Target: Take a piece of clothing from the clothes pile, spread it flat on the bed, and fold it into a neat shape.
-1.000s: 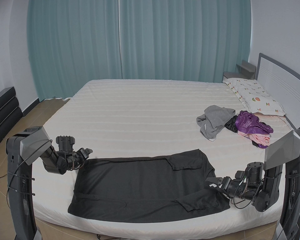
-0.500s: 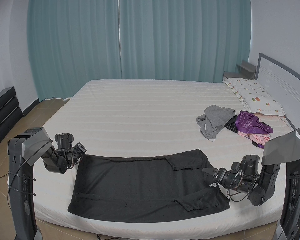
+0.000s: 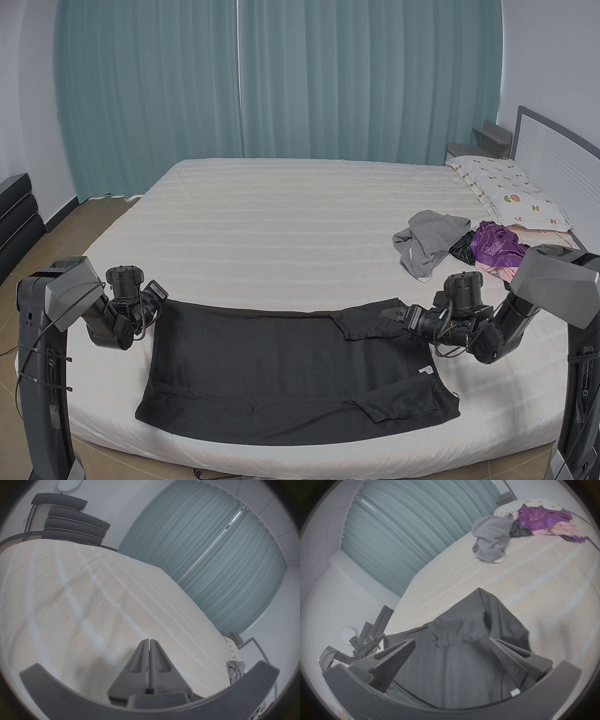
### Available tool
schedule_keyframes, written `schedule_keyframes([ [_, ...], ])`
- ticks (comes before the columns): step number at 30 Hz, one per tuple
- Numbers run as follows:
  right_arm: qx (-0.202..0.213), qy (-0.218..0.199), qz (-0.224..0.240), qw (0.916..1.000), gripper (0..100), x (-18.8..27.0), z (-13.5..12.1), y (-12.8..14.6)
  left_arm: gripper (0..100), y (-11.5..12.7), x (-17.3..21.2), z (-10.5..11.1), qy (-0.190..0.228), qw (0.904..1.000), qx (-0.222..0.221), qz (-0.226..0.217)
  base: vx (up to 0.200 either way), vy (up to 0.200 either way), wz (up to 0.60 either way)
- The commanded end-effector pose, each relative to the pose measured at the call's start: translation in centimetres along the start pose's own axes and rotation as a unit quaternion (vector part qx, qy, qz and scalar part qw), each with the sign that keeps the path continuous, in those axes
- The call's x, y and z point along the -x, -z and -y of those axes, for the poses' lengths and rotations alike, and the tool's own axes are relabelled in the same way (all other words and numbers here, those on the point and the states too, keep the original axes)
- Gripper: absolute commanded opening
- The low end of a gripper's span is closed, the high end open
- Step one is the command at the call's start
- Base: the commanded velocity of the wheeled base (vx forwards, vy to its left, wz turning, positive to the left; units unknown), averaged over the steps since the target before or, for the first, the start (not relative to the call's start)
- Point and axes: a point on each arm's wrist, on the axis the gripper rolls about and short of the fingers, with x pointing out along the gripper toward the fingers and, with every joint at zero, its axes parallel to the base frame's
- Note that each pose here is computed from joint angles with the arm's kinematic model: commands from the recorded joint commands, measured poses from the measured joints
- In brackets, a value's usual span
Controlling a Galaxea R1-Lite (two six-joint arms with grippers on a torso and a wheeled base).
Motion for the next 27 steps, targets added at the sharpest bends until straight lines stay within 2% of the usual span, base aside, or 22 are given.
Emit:
schedule_keyframes([
  [1,0.020,0.007,-0.026,0.9994,100,-4.2,-1.3,0.4,0,0.6,0.0,-0.6,-0.008,1.0000,0.002,-0.006,0.000,0.000,0.00],
  [5,0.015,0.019,-0.053,0.9983,100,-5.1,-2.3,-0.3,0,0.7,0.0,-0.6,-0.008,0.9999,0.001,-0.007,0.000,0.000,0.00],
  [10,-0.001,0.023,-0.079,0.9966,100,-6.1,-3.4,0.7,0,1.1,0.2,-0.8,-0.010,0.9999,-0.001,-0.011,0.000,0.000,0.00],
  [15,-0.003,0.034,-0.093,0.9950,100,-7.2,-3.1,1.4,0,1.2,0.2,-0.8,-0.012,0.9998,-0.008,-0.013,0.000,0.000,0.00],
  [20,0.000,0.064,-0.088,0.9941,100,-8.0,-3.0,1.7,0,1.3,0.3,-0.8,-0.012,0.9998,-0.008,-0.014,0.000,0.000,0.00],
  [27,-0.001,0.063,-0.076,0.9951,100,-9.3,-2.9,1.4,0,1.4,0.3,-0.8,-0.013,0.9998,-0.009,-0.014,0.000,0.000,0.00],
])
